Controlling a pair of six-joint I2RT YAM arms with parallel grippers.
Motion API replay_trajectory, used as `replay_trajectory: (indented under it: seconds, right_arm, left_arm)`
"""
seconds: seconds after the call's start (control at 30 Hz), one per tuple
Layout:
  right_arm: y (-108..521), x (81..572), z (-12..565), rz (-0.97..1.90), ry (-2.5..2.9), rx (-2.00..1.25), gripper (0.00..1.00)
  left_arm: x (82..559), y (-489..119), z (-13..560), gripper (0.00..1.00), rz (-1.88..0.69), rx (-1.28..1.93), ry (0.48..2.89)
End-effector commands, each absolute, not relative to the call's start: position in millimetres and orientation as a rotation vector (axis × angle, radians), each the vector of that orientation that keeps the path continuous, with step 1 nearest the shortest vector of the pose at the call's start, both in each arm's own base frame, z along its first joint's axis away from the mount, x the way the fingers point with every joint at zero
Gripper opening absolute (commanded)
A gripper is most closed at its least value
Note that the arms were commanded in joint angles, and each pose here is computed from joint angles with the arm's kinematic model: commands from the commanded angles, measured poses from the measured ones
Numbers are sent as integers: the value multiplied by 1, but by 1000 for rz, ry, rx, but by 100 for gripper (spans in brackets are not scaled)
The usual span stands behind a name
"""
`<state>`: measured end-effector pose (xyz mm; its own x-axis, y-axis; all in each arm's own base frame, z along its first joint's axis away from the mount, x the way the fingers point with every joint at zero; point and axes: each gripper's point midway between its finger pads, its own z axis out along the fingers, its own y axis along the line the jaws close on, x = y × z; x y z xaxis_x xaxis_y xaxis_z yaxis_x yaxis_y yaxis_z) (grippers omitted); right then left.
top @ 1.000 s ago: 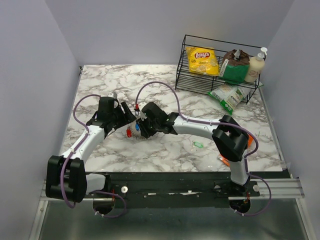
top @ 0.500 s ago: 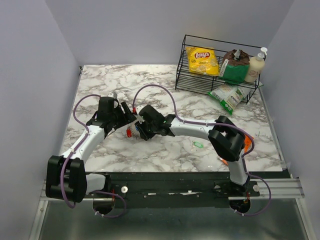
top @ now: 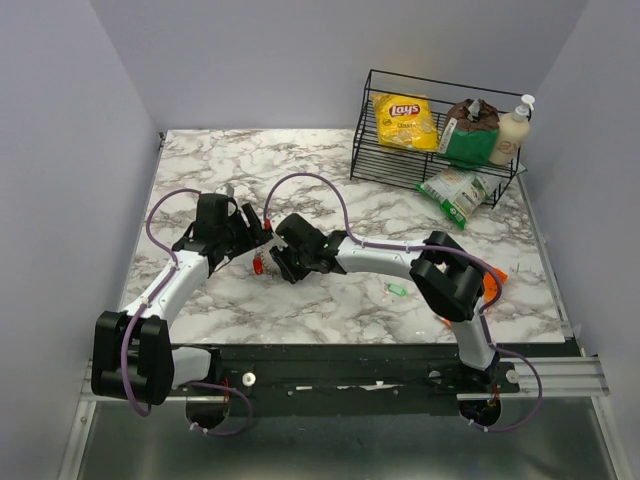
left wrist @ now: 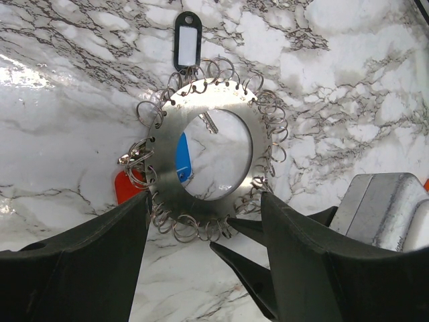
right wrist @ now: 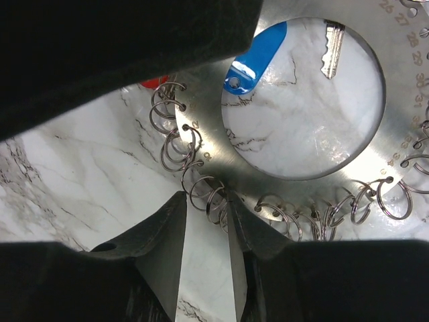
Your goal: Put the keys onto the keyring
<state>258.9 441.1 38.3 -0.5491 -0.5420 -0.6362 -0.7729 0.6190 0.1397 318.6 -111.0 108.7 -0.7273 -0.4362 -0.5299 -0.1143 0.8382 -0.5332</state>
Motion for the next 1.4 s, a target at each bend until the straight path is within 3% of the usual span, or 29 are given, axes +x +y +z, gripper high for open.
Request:
replay_trajectory:
  seconds: [0.0,0.23,0.5,0.87,1.37]
  right_arm:
    - [434,260,29,470,2312,-1027,37]
    - [428,260,23,443,2331,-1018,36]
    - [426,260,18,432,2339,-1021,26]
    - [421,260,22,414,2344,-1007,1]
    - [424,261,74,499,2237,-960,1]
  left_arm:
    - [315,-113,109,75,-648,-392,2349]
    - [314,-110,108,75,-632,-400,2348]
    - [313,-110,107,75,-629,-400,2351]
    - [313,-104,121,75,-598,-407,2303]
    - [309,-101,157,79,-614,-357,2155]
